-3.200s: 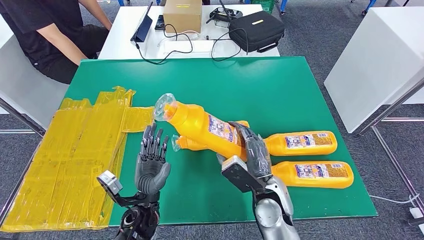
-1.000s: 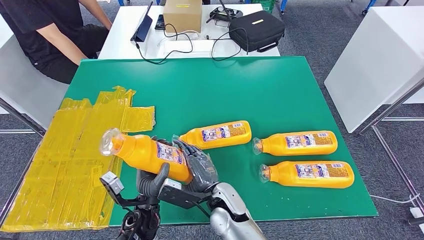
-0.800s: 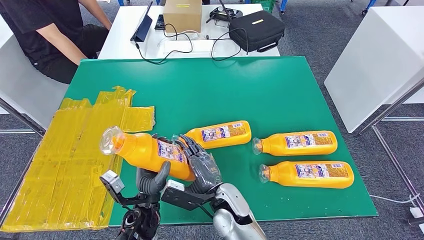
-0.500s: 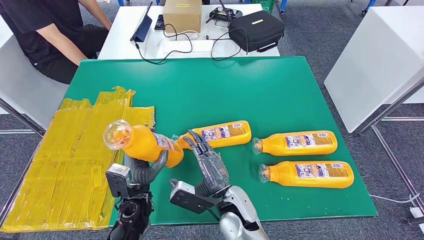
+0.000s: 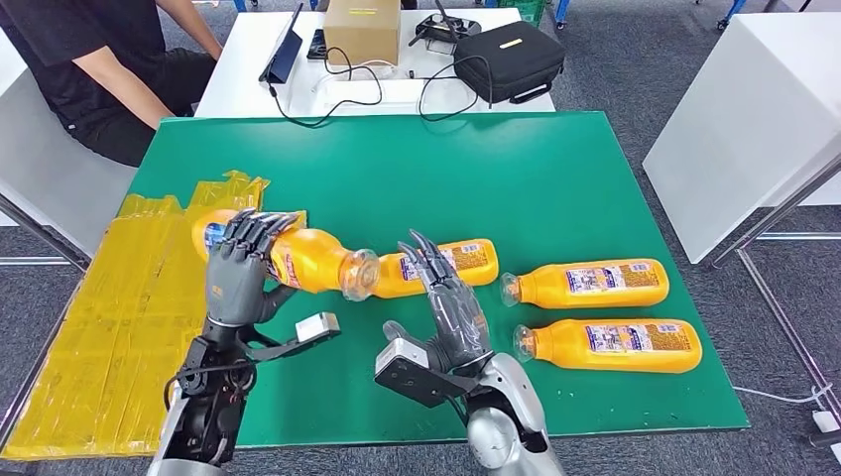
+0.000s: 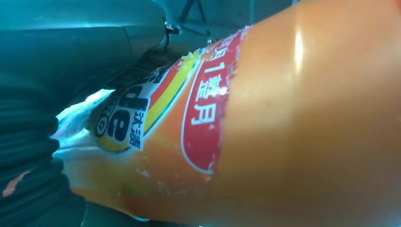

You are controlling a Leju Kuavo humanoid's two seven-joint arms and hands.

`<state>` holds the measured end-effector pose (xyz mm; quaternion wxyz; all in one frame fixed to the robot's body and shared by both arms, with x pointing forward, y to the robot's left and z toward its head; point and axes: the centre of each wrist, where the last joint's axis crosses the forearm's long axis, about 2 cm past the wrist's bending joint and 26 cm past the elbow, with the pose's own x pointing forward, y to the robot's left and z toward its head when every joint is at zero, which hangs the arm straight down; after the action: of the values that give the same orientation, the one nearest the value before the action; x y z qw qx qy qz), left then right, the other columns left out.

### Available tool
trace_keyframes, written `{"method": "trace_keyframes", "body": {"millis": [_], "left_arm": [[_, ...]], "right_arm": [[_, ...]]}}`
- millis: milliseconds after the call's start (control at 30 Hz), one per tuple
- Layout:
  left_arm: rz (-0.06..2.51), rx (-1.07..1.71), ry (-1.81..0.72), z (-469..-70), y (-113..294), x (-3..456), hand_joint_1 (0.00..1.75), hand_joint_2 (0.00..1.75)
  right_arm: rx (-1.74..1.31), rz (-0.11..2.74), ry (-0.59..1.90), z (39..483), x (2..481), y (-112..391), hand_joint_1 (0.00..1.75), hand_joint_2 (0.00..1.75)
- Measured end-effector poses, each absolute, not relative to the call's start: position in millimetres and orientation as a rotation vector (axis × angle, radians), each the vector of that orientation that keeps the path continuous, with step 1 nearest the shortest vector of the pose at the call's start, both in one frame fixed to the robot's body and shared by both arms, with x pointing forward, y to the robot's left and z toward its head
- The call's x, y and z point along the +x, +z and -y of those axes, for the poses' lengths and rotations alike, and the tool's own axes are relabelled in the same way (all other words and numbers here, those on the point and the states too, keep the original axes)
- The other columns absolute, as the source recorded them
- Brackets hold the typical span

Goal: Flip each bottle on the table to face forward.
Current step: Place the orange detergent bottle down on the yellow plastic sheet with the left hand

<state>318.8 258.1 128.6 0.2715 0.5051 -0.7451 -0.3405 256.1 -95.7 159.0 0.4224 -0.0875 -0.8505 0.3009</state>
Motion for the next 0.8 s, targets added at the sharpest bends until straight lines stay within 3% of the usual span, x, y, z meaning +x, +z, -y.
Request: {"method": "trace_keyframes", "body": {"millis": [300, 800], "left_arm": [[1.635, 1.520, -0.825, -269, 130, 350, 1.75, 1.75], [1.335, 1.534, -1.034, -312, 80, 347, 1.75, 1.75]], "right_arm": [[-0.240, 2.146, 0.733, 106, 266, 169, 0.00, 0.00], [-0.244, 2.148, 0.759, 111, 265, 164, 0.00, 0.00]]}}
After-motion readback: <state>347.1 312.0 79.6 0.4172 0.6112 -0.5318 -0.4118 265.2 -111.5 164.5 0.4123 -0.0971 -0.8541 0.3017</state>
